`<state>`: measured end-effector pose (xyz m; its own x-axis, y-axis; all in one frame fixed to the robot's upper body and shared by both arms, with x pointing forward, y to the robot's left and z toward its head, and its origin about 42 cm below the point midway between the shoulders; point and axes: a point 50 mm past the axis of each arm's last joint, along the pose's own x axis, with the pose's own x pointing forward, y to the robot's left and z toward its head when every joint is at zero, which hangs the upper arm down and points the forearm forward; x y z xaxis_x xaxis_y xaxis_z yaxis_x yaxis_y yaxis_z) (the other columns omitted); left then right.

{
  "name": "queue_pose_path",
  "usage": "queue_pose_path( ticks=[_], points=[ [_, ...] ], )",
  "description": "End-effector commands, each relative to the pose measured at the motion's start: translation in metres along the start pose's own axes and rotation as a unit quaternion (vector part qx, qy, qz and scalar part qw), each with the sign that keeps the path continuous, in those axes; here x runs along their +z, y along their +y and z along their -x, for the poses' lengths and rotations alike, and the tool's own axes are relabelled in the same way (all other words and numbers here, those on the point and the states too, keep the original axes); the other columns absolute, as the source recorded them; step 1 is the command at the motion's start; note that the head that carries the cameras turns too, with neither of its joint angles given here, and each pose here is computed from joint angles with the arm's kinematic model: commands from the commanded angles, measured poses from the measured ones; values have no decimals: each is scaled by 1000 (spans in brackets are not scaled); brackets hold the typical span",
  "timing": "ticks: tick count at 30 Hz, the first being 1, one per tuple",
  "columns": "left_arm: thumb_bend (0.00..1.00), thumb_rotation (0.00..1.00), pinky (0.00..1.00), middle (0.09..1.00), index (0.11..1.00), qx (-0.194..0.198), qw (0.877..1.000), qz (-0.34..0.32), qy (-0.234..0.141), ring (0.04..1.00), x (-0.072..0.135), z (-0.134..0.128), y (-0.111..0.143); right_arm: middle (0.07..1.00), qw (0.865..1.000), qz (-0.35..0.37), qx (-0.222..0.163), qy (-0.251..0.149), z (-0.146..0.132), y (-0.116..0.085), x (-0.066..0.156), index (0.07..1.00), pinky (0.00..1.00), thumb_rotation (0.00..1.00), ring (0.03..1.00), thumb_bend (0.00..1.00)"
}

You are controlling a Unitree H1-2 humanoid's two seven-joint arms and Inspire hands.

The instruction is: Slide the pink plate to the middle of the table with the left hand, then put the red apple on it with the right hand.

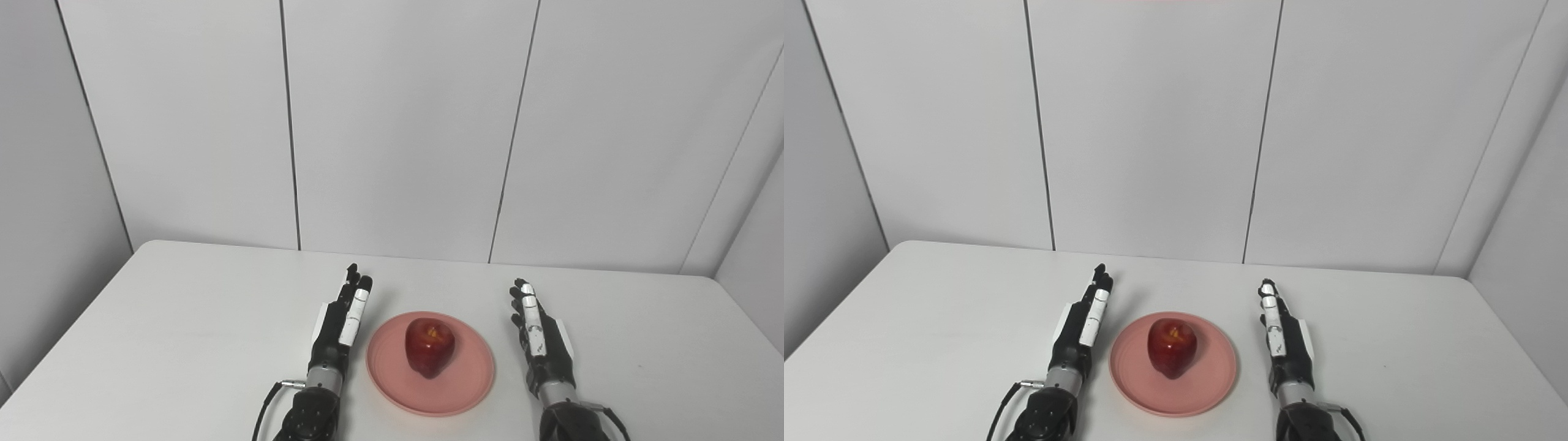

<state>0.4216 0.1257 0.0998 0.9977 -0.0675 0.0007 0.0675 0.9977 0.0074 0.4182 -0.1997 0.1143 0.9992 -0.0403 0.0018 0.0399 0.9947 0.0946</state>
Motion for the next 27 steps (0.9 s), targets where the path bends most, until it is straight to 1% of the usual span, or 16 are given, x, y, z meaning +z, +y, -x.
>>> queue_pose_path(
  ticks=[1,3,8,11,14,16,18,22,27],
  points=[
    [889,996,1000,1000,991,9,1000,1,20,1000,-9,4,11,940,1000,-4,-3,-30,-4,4,8,936,1000,1000,971,885],
    [891,987,1000,1000,989,14,1000,9,24,1000,-8,4,10,936,1000,0,-6,-30,-3,4,5,933,1000,1000,970,890],
    [912,985,1000,1000,1000,16,999,18,26,1000,-6,3,10,936,998,15,-2,-57,-2,4,-1,934,1000,1000,985,866],
    [902,996,1000,1000,1000,15,999,18,27,1000,-5,3,8,947,998,17,1,-64,-1,6,-4,949,1000,1000,998,861],
    [897,1000,1000,1000,1000,15,999,17,24,1000,-4,3,7,958,998,4,6,-58,-2,6,-7,956,1000,1000,1000,873],
    [895,990,1000,1000,1000,16,999,22,24,1000,-5,3,6,970,999,-4,10,-52,-2,6,-9,970,1000,1000,1000,899],
    [891,987,1000,1000,998,18,999,23,21,1000,-5,4,6,969,999,-5,12,-47,-2,6,-9,972,1000,1000,1000,896],
    [875,990,1000,1000,993,23,999,19,20,1000,-5,5,4,963,999,-7,15,-50,-3,5,-9,965,1000,1000,998,890],
    [890,985,1000,1000,998,24,999,20,19,1000,-6,5,5,955,998,-19,22,-53,-2,6,-9,956,1000,1000,982,901]
  ],
)
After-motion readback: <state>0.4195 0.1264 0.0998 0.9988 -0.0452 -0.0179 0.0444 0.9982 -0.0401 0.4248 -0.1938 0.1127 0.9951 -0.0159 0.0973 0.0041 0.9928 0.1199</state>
